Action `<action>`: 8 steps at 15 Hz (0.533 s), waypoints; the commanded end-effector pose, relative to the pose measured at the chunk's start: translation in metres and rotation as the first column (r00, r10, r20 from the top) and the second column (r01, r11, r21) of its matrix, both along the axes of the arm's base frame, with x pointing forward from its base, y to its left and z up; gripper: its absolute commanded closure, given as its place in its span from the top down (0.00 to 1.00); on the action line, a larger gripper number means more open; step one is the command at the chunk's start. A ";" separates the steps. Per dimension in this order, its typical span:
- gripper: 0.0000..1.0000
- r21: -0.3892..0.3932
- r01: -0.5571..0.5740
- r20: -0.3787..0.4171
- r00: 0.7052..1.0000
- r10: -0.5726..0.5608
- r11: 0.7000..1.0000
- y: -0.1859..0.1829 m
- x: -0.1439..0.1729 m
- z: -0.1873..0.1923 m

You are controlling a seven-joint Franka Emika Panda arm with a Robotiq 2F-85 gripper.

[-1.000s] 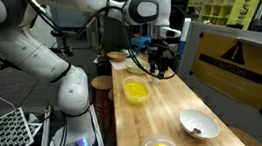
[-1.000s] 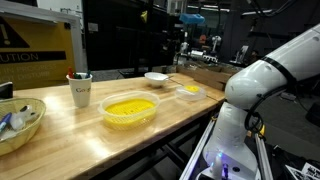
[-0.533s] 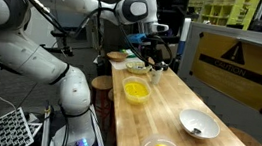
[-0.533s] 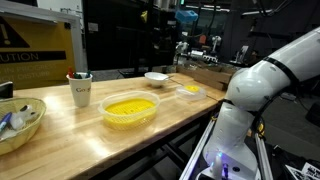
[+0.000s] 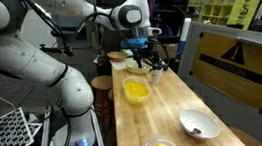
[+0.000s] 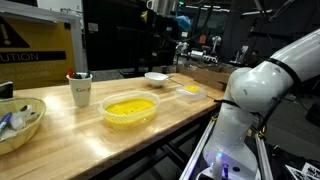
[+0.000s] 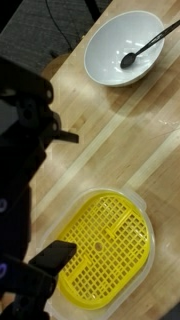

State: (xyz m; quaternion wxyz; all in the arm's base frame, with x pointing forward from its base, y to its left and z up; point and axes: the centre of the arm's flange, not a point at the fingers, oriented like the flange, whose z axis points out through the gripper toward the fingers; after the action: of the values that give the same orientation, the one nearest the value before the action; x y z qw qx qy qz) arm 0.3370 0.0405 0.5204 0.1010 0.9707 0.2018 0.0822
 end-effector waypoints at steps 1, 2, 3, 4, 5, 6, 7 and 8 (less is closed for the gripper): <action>1.00 0.038 -0.194 -0.005 0.981 0.194 0.980 -0.013 -0.010 -0.010; 1.00 0.052 -0.240 -0.013 0.970 0.241 0.969 -0.016 -0.008 -0.012; 1.00 0.073 -0.283 -0.029 0.958 0.286 0.956 -0.021 -0.006 -0.013; 1.00 0.096 -0.323 -0.045 0.943 0.329 0.941 -0.024 -0.002 -0.013; 1.00 0.121 -0.361 -0.061 0.927 0.370 0.925 -0.027 0.003 -0.012; 1.00 0.145 -0.401 -0.071 0.908 0.413 0.905 -0.029 0.006 -0.011; 1.00 0.170 -0.437 -0.084 0.886 0.455 0.883 -0.030 0.009 -0.011; 1.00 0.184 -0.469 -0.097 0.866 0.491 0.864 -0.029 0.011 -0.011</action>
State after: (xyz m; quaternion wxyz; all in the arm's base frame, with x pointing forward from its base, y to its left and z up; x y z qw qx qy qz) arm 0.3372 0.0130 0.5029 0.0172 0.9204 0.3839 0.0725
